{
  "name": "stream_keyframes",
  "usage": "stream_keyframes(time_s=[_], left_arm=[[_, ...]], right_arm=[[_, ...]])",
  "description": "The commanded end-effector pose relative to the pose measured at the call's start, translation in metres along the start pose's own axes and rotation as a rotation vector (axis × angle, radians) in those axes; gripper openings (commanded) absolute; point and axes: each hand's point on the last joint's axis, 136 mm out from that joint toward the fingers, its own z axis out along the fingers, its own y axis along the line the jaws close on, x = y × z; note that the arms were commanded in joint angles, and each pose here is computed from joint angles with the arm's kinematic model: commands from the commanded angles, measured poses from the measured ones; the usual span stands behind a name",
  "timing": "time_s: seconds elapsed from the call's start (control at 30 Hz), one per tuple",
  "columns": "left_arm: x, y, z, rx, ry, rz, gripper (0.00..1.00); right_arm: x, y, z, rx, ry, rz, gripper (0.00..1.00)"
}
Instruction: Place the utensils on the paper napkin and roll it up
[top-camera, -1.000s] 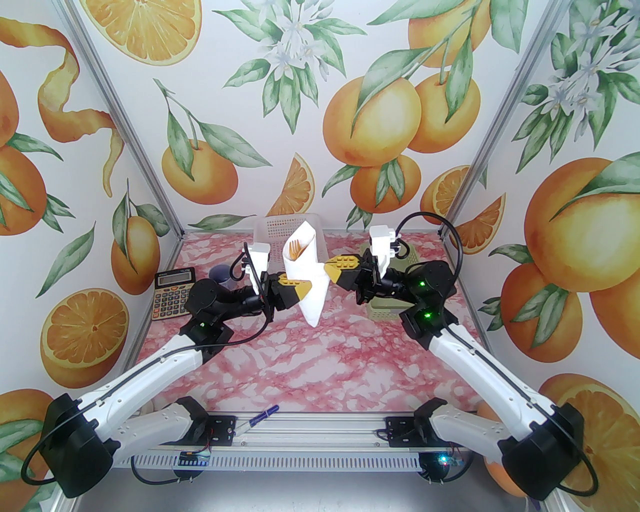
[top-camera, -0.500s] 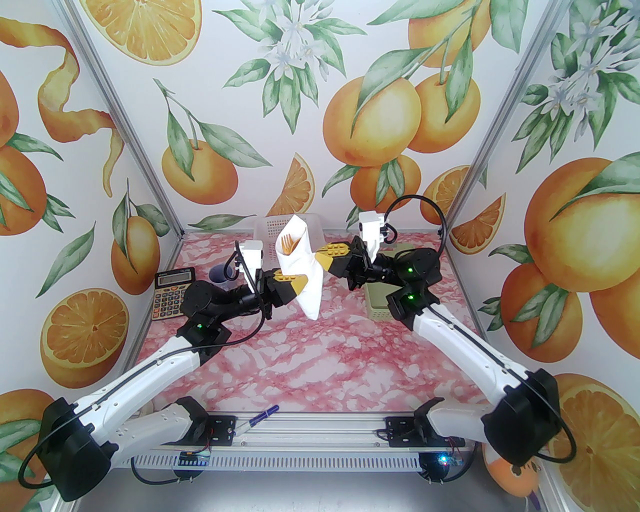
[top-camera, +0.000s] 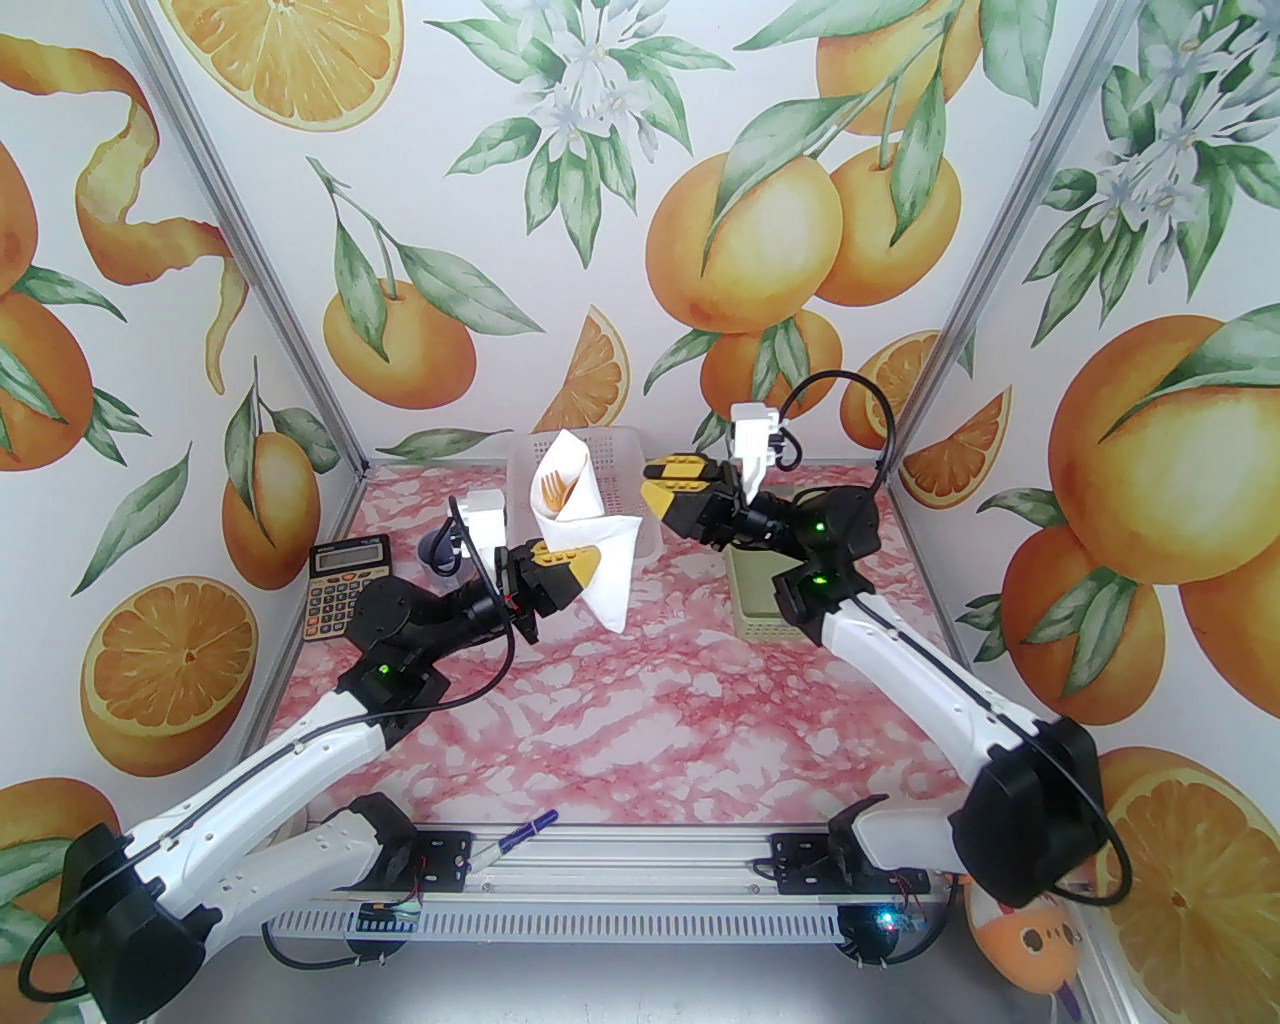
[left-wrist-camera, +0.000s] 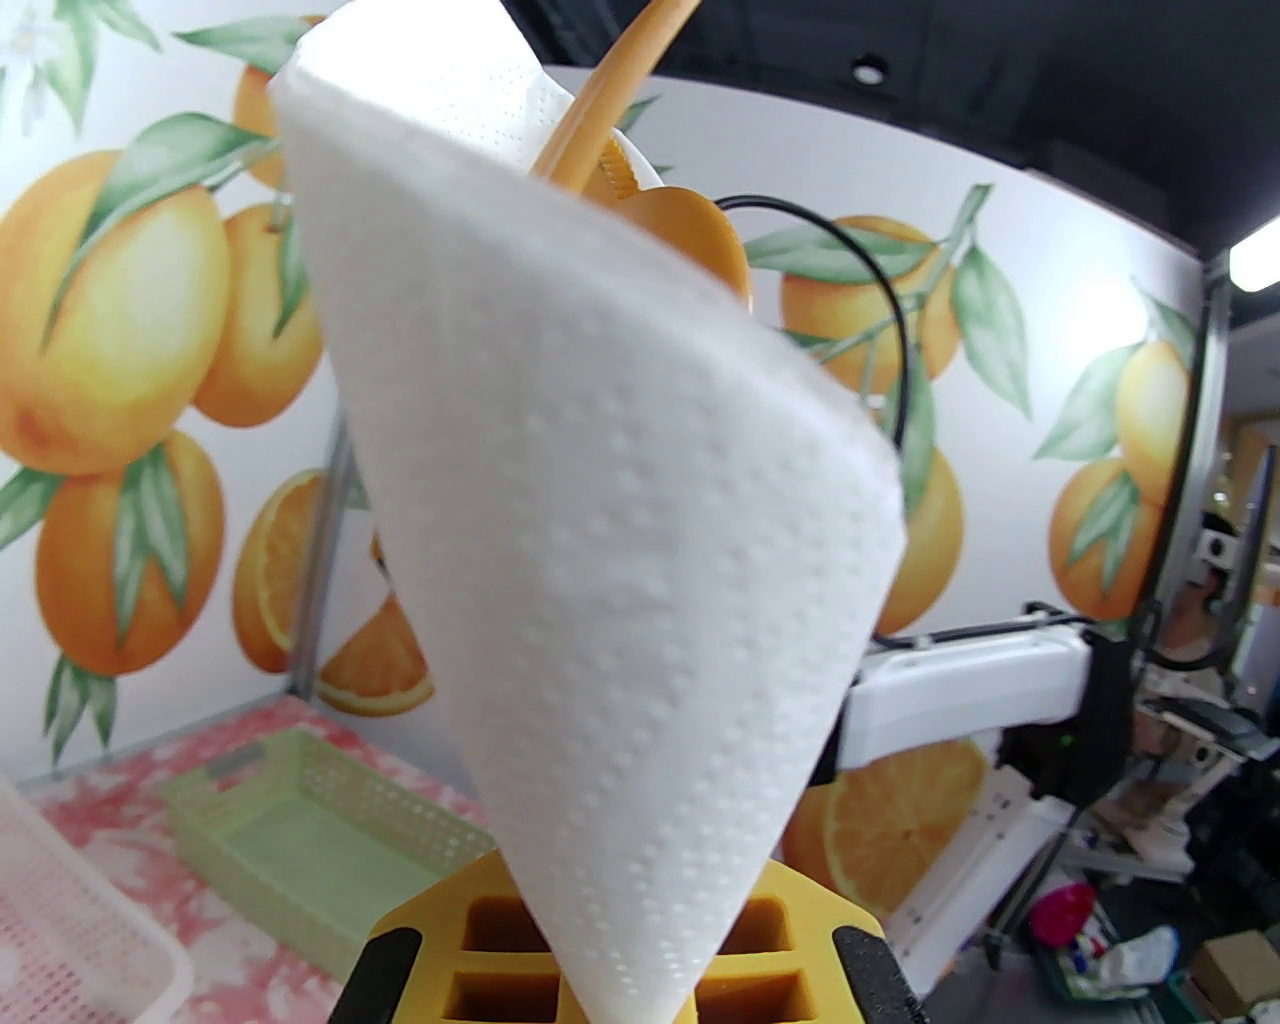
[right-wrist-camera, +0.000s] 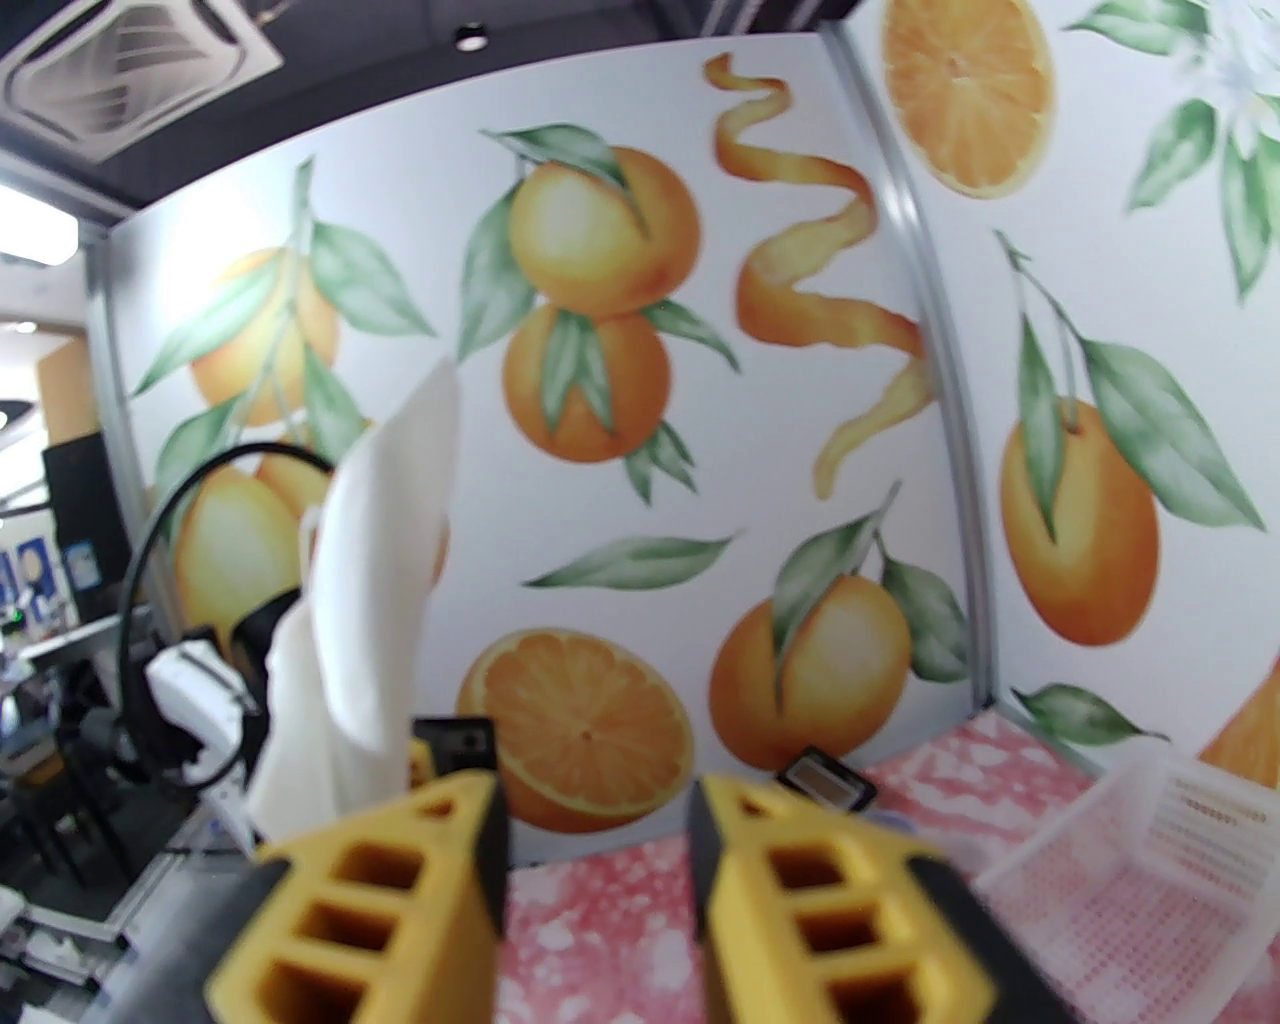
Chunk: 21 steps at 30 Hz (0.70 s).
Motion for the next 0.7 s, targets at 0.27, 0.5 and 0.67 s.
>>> stream_keyframes(time_s=[0.27, 0.5, 0.67], left_arm=[[0.037, 0.049, -0.011, -0.251, 0.109, -0.009, 0.0], [0.041, 0.046, -0.005, -0.215, 0.114, -0.041, 0.0], [0.04, 0.042, -0.002, -0.182, 0.109, -0.061, 0.0]], right_arm=[[0.022, 0.031, -0.016, 0.084, 0.134, 0.132, 0.34], [0.064, 0.043, 0.007, 0.045, 0.211, 0.215, 0.35], [0.076, 0.018, 0.005, 0.14, 0.228, 0.185, 0.48]])
